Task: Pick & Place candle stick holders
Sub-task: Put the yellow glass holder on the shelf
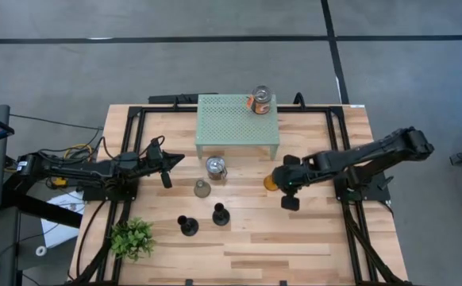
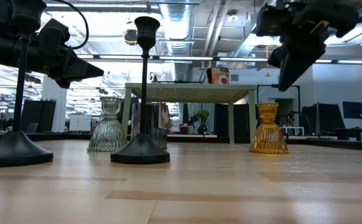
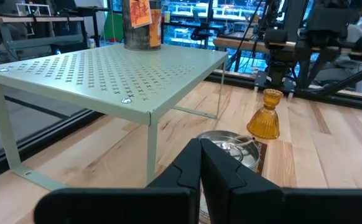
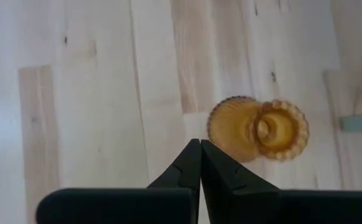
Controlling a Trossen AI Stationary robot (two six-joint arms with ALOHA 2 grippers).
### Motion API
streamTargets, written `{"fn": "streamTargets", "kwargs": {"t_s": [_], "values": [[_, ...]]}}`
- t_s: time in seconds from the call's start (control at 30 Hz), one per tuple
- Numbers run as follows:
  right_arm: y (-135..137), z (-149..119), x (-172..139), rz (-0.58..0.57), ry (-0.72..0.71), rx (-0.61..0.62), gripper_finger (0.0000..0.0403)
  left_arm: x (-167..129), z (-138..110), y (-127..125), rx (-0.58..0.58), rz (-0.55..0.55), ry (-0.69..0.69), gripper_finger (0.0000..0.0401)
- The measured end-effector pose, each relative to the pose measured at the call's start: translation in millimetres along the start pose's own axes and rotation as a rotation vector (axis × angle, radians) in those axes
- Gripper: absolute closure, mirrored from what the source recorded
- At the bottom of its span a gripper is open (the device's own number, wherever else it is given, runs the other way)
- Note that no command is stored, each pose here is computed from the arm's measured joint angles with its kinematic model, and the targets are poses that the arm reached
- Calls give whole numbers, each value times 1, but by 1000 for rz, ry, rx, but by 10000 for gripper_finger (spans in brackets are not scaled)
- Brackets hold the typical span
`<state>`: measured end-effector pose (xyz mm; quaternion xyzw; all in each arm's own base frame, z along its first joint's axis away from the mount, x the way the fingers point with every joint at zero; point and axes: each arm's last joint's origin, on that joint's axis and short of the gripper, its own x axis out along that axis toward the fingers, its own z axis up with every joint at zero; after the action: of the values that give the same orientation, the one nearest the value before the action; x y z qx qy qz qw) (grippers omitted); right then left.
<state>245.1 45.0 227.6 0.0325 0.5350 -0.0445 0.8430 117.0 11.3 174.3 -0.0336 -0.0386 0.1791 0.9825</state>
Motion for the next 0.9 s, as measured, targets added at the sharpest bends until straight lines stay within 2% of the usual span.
{"fn": "streamTargets", "kwargs": {"t_s": [0.27, 0.53, 0.7, 0.9], "values": [[2, 4, 16, -39, 31, -7, 389, 0, 0, 0, 0, 0, 0, 393], [1, 14, 1, -87, -44, 2, 332, 0, 0, 0, 0, 0, 0, 393], [0, 10, 2, -93, -2, -3, 305, 0, 0, 0, 0, 0, 0, 393], [2, 10, 20, -120, 64, -8, 283, 1, -1, 0, 4, 0, 12, 393]]}}
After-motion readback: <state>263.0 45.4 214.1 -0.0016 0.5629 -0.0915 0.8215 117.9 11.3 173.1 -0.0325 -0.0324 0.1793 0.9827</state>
